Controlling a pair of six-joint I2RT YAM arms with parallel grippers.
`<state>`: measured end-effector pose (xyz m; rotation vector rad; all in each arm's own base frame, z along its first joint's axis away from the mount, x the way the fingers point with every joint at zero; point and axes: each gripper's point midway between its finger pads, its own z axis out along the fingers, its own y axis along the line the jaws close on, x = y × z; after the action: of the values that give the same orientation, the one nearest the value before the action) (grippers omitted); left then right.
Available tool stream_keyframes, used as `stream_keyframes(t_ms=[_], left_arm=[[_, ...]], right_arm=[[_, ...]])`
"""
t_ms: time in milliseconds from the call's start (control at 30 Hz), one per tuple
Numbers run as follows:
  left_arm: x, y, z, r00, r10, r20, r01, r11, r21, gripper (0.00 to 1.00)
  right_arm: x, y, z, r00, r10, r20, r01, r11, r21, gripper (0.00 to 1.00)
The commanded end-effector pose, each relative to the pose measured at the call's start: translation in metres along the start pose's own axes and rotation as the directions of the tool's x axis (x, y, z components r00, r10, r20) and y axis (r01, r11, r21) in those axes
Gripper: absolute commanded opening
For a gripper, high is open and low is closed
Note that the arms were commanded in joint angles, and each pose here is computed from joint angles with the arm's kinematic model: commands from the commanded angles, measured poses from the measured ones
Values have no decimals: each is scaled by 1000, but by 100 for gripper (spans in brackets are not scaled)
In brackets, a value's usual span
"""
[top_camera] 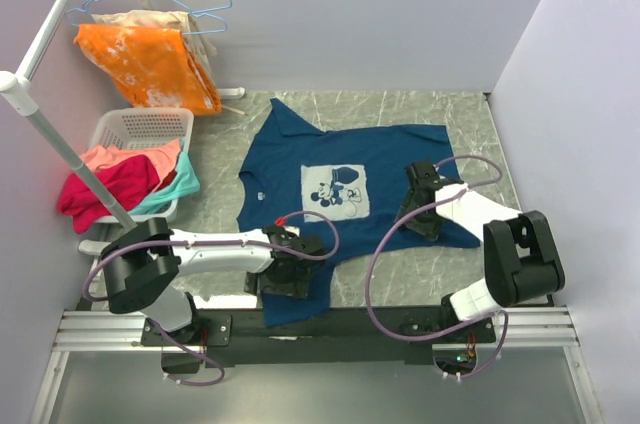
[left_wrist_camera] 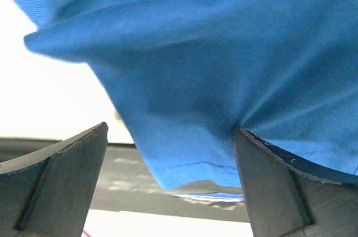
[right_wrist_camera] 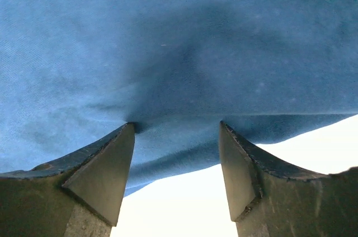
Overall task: Fold and stack the t-shirts
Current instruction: Flatten the tshirt out
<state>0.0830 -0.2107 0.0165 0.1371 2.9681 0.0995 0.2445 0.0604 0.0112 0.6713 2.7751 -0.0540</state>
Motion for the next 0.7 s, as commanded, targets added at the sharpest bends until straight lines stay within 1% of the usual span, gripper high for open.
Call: stream_keyframes(t_ms=[0,167,267,300,367,433,467,500,533,567,600,633,667], left_arm=[[14,53,-6,1000,6,-25,-11,977,-215,100],[7,49,-13,1000,-2,-1,2,977,-215,99],[-3,48,-22,999,-7,38,15,976,-219,99],[-10,42,-29,998,-13,64,26,979,-201,99],[-22,41,-38,994,-22,111,44,979,-200,99],[-41,28,-54,984,-56,170,81,987,-142,99],[-53,27,-60,975,-81,208,110,985,-131,100],[-68,18,-71,964,-111,243,134,988,-81,99],[-78,16,-75,955,-136,263,158,986,-62,100],[-95,21,-79,939,-190,287,213,976,-51,99],[-112,16,-84,926,-220,308,234,972,-10,99],[-124,18,-85,915,-248,318,259,966,7,99],[-143,28,-85,894,-303,330,316,949,14,99]], right_arm=[[42,-25,-2,992,61,-112,-53,996,74,67],[59,-32,-6,984,111,-142,-100,992,81,63],[53,-29,-14,986,129,-104,-123,990,62,61],[50,-29,-18,987,130,-91,-124,990,61,61],[29,-20,-35,992,129,-12,-129,991,33,61],[14,-15,-51,991,125,36,-126,992,12,61],[-1,-5,-64,989,129,73,-128,992,-19,62],[-8,-7,-71,987,125,101,-124,992,-9,62],[-17,-3,-78,984,128,126,-126,992,-20,63],[-33,5,-91,978,129,166,-123,991,-46,64],[-41,4,-94,974,125,187,-122,992,-30,65],[-49,8,-98,970,129,206,-124,992,-35,65],[-63,16,-108,963,127,237,-116,991,-59,66]])
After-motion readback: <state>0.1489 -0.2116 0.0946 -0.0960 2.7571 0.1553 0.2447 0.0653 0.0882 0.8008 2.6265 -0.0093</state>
